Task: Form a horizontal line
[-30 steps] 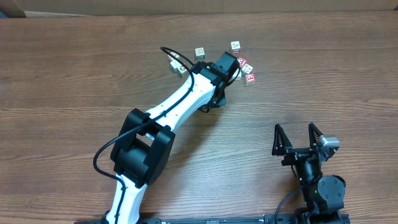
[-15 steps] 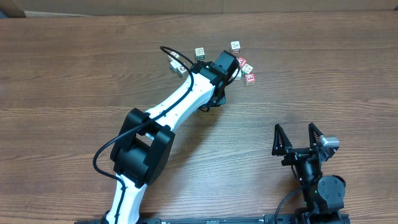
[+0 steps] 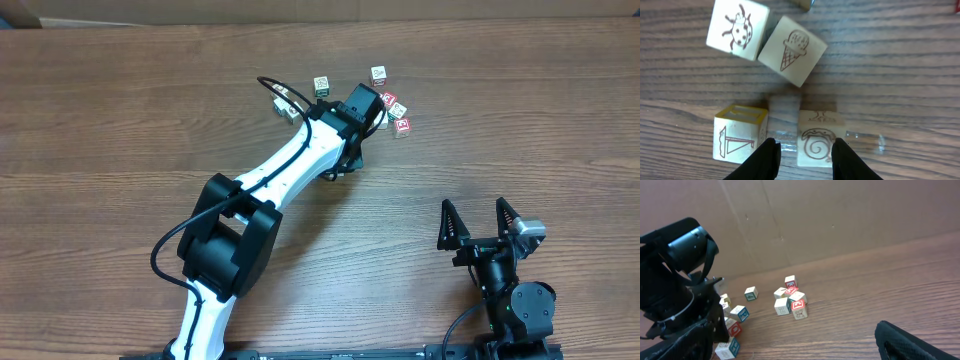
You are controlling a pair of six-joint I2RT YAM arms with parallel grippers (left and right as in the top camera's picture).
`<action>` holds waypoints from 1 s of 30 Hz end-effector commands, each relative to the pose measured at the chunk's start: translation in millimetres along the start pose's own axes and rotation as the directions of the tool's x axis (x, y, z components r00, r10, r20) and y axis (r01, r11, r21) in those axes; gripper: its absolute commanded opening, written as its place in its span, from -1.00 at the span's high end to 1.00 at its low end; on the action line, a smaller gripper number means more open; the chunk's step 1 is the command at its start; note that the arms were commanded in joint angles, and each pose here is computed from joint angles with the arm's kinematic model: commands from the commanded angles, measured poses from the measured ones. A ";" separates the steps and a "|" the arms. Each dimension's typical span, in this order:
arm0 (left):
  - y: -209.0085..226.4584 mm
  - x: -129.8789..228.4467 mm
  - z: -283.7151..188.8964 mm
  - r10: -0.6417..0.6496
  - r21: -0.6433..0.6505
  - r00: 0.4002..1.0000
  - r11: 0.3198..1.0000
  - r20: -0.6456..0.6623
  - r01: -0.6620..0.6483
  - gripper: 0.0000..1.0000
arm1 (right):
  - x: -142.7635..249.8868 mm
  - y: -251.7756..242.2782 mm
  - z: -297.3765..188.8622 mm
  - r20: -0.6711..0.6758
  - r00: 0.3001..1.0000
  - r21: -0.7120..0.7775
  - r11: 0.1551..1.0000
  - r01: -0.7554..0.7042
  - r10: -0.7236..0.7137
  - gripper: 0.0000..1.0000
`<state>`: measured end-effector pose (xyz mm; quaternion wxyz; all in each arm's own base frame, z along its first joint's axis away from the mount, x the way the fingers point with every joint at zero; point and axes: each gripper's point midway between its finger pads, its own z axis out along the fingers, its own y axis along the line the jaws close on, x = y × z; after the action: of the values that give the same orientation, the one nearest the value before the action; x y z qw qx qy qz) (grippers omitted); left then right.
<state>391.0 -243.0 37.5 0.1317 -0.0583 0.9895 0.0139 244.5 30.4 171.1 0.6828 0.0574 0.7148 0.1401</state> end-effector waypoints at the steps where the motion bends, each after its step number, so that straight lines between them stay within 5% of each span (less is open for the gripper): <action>1: 4.6 7.1 13.8 0.017 -0.019 0.999 1.000 -0.028 -0.018 0.38 | 3.2 0.5 0.5 -0.004 1.000 -0.006 1.000 0.003 -0.004 -1.00; 13: -10.5 -19.0 -19.5 0.028 0.045 0.998 0.999 0.051 -0.030 0.24 | 3.1 0.5 0.5 -0.003 1.000 -0.006 1.000 0.003 -0.004 -1.00; 19: -19.0 -39.5 -63.2 0.009 0.119 0.990 0.993 0.138 -0.026 -0.84 | 3.1 0.5 0.5 -0.003 1.000 -0.006 1.000 0.003 -0.004 -1.00; 30: -29.1 -29.1 -66.4 0.061 0.119 0.989 0.990 0.137 -0.077 -0.79 | 3.2 0.5 0.5 -0.004 1.000 -0.006 1.000 0.003 -0.004 -1.00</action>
<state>403.9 -259.9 90.8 0.1804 -0.0331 0.9827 -0.0244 244.5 30.6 171.0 0.6826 0.0570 0.7149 0.1402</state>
